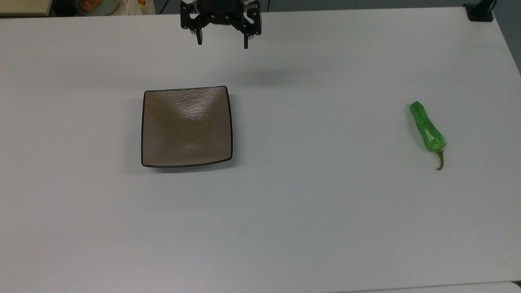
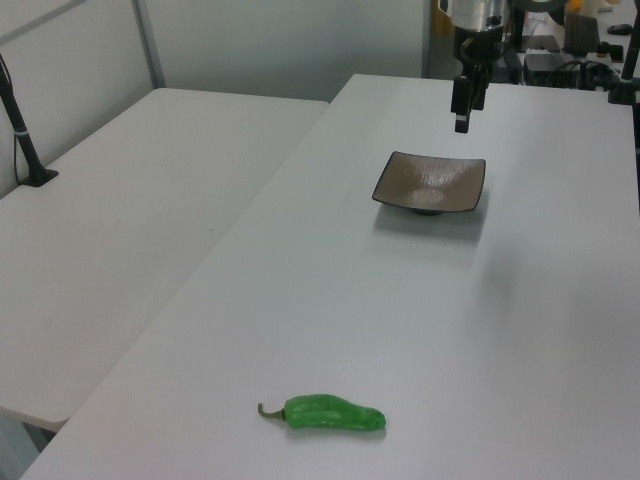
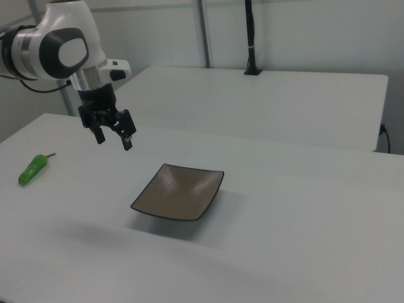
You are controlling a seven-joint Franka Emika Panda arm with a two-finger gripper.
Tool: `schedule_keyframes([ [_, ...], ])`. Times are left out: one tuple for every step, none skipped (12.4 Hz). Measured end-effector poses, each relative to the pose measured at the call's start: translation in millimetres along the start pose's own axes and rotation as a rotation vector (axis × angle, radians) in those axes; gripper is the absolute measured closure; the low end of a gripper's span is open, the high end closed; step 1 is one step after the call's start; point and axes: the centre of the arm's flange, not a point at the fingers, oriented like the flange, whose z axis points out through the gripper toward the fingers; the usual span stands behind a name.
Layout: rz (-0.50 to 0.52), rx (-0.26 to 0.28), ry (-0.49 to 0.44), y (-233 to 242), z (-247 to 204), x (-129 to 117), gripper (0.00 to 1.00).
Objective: Chili peppers are placed on a ceramic plate
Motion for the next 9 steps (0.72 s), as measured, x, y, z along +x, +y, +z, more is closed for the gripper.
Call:
schedule_keyframes([
  [-0.022,0.000,0.000,-0.1,0.0,0.0,0.00],
  [-0.044,0.000,0.000,-0.1,0.0,0.0,0.00],
  [-0.052,0.000,0.001,0.0,0.0,0.1,0.00],
  [-0.056,0.000,0.001,-0.1,-0.1,0.1,0.00],
  [-0.060,0.001,0.002,-0.1,-0.2,0.2,0.00],
  [-0.064,0.002,0.002,-0.3,-0.2,0.2,0.00],
  [-0.066,0.012,0.001,-2.2,-0.3,0.0,0.00],
  [-0.068,0.026,0.003,-6.1,-0.6,-0.2,0.00],
  [-0.071,0.040,0.015,-10.6,-1.5,0.8,0.00],
])
